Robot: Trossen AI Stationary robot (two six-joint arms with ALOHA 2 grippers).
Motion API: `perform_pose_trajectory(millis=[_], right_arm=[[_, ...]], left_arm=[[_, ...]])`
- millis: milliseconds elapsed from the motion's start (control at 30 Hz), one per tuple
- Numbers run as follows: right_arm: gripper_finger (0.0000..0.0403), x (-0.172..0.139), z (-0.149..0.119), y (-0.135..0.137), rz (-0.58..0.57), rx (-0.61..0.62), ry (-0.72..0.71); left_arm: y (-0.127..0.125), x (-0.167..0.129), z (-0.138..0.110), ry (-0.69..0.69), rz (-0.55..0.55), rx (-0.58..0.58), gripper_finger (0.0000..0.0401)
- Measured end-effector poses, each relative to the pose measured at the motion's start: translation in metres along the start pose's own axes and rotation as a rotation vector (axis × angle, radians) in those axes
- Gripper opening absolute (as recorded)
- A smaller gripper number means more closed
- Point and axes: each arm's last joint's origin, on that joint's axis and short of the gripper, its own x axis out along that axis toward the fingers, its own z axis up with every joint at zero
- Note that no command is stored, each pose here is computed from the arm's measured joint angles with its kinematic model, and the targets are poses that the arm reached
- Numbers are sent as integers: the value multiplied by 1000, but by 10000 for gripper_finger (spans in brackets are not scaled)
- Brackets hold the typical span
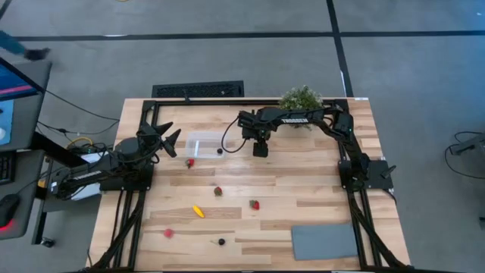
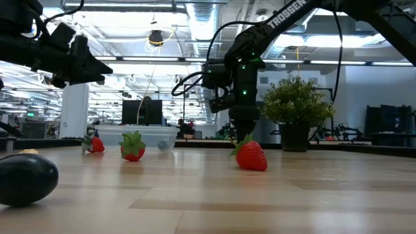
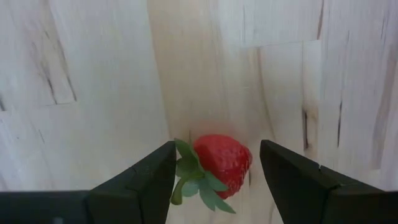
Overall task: Pick and placing Produce into tupperware
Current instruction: Put the strawberry into the transparent bin
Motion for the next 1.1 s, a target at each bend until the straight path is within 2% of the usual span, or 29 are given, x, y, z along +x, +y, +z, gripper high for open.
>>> perform_pose_trajectory(millis=[133, 433, 700, 867, 1100], right_arm=[[237, 0, 0, 0, 0, 0, 0], [148, -1, 0, 0, 3, 1, -1], [94, 0, 0, 0, 4, 1, 3], [77, 0, 0, 0, 5, 1, 2], [75, 0, 0, 0, 5, 1, 1]], left_arm=[[0, 0, 0, 0, 0, 0, 236], [0, 0, 0, 0, 0, 0, 236], [0, 0, 0, 0, 0, 0, 236], [0, 0, 0, 0, 0, 0, 236], [0, 0, 0, 0, 0, 0, 236]])
